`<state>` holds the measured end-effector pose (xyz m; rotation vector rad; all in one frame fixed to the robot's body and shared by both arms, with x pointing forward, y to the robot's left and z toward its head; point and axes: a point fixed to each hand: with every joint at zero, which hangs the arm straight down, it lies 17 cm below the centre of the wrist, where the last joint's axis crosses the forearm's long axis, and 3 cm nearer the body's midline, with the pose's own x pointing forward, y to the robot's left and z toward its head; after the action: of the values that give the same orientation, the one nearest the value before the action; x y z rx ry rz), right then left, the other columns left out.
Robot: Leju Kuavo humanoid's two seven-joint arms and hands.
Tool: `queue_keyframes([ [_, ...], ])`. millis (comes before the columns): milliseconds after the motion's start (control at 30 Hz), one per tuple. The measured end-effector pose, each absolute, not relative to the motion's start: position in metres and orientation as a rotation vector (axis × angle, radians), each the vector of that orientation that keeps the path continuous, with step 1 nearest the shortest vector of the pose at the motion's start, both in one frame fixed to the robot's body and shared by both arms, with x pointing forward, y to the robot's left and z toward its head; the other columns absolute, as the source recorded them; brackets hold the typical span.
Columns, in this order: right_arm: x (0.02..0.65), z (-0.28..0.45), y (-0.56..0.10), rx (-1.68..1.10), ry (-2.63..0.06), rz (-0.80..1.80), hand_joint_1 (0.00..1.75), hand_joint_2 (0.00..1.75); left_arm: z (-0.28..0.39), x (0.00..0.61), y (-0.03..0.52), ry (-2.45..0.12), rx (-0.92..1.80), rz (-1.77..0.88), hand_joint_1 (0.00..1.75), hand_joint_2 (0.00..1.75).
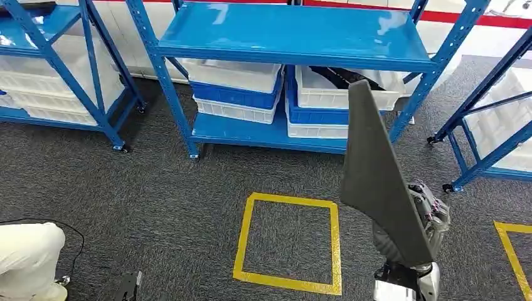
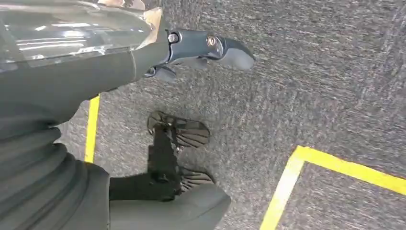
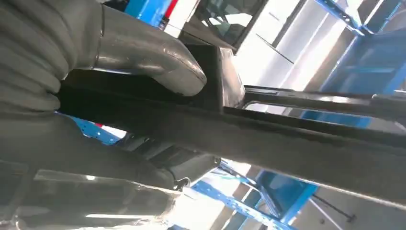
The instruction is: Take the parts from the cabinet and place them on the table.
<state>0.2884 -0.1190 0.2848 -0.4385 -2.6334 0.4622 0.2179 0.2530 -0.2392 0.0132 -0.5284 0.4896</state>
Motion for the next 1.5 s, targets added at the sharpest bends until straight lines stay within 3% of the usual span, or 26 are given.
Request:
queue_keyframes([
  [1500,0.284,0.288,-0.151,-0.573,-2.604,0.409,1.75,1.75,-0.235,0.228,0.250,-0.551,0.000,0.446,0.00,1.75],
])
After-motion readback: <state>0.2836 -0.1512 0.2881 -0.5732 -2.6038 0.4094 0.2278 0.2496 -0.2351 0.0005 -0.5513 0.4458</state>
